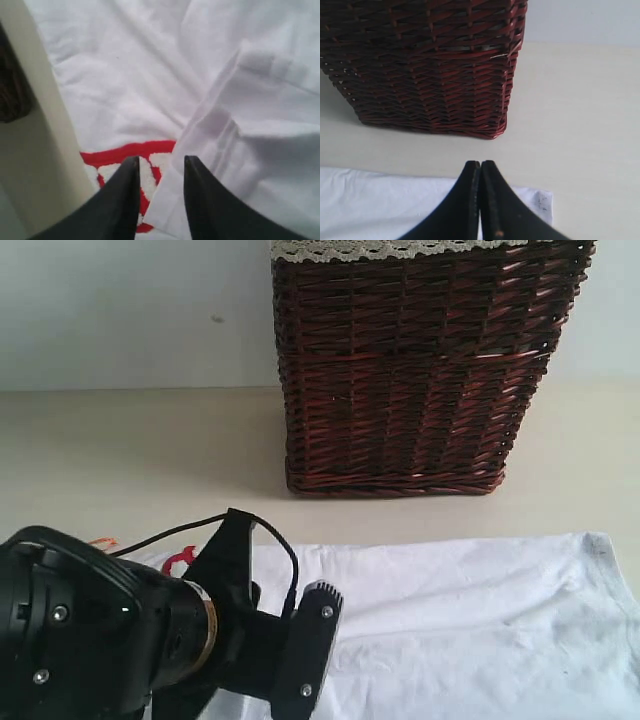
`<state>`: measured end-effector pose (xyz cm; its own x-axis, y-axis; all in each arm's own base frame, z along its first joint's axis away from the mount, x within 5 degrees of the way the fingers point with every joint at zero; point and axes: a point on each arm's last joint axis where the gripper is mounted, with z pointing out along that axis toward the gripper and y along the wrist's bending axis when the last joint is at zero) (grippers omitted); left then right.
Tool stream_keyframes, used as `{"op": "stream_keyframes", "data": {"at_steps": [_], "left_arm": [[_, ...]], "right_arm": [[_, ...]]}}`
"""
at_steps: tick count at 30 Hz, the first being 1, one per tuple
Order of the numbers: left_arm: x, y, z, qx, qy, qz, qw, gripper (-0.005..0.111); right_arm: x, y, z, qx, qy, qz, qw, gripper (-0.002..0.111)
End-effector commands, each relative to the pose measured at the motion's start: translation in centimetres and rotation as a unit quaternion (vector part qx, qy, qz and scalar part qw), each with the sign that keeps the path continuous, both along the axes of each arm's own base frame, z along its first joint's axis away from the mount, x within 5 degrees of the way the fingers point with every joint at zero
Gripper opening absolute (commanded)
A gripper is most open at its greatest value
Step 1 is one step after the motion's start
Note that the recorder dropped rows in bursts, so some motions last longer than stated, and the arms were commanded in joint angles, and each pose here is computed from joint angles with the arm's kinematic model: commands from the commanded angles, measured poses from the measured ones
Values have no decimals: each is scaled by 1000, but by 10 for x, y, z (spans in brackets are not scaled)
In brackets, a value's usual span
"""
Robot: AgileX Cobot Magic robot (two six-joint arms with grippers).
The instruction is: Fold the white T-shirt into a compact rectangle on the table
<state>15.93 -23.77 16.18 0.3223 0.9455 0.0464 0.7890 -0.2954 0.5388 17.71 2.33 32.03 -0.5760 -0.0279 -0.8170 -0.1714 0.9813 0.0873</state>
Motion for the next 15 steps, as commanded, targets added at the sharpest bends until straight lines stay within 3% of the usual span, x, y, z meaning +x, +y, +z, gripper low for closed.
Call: {"op": "stream_keyframes", "data": {"at_steps": [1, 5, 9, 11, 15], "left_arm": [[1, -3, 5, -49, -7, 54, 997, 32], [1, 8, 15, -97, 2, 183, 978, 32], [2, 26, 14, -95, 57, 303, 947, 32], [0, 31, 10, -91, 114, 335, 931, 31], [-6, 25, 6, -128, 233, 333, 905, 28]], "right_arm": [[0, 1, -1, 0, 1, 4, 1000, 0], [0, 1, -2, 0, 2, 4, 1000, 0], [0, 1, -2, -1, 6, 6, 1000, 0], [-1, 1, -2, -1, 8, 7, 1000, 0], [-1, 1, -3, -2, 15, 9, 1000, 0]]}}
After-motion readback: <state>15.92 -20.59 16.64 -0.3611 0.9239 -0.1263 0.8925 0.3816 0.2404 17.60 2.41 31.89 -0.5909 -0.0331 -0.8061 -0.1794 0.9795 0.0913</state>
